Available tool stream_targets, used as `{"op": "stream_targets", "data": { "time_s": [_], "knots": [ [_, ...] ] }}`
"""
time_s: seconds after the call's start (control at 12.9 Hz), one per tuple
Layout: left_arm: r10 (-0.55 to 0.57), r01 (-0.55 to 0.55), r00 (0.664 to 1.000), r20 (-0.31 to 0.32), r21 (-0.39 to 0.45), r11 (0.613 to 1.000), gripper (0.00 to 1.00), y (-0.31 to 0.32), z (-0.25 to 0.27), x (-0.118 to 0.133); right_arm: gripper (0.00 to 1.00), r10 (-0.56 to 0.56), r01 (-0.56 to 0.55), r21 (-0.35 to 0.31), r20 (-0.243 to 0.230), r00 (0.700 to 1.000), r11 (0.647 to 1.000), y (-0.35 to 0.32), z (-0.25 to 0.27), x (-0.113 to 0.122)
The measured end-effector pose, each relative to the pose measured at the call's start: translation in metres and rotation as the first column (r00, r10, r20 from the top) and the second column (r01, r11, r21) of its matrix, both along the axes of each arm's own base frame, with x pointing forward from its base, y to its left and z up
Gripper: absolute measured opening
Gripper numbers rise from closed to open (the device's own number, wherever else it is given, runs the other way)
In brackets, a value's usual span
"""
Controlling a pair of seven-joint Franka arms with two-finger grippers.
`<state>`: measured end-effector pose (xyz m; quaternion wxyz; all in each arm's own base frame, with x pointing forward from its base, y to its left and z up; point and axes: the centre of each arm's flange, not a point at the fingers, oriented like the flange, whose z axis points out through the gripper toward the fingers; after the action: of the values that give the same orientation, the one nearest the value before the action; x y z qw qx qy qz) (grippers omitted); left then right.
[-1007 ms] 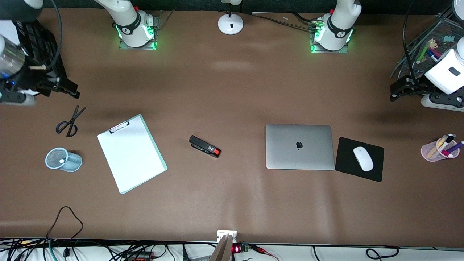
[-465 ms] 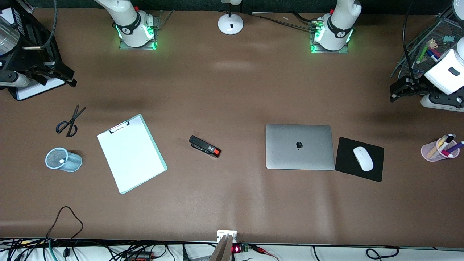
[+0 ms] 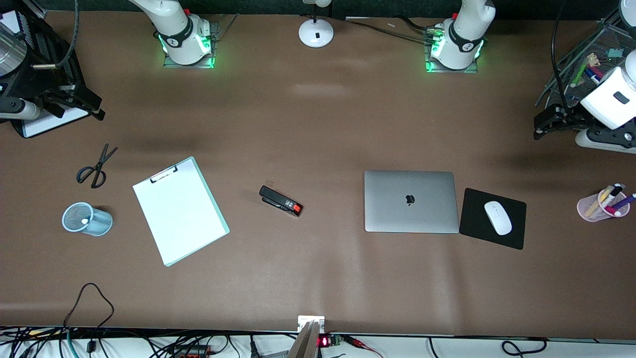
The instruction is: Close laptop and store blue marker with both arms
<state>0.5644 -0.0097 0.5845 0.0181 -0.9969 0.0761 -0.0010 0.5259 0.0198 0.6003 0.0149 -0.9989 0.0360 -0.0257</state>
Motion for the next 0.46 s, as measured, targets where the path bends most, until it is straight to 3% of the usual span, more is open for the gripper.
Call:
{"op": "stream_targets", "data": {
  "time_s": [0.46],
  "knots": [
    [-0.003, 0.003, 1.000, -0.007, 0.000, 1.000, 1.00, -0.0017, -0.0003, -0.0008, 1.00, 0.033, -0.033, -0.002, -0.002, 0.999, 0.999, 0.0003, 0.0004, -0.0003]
  ]
}}
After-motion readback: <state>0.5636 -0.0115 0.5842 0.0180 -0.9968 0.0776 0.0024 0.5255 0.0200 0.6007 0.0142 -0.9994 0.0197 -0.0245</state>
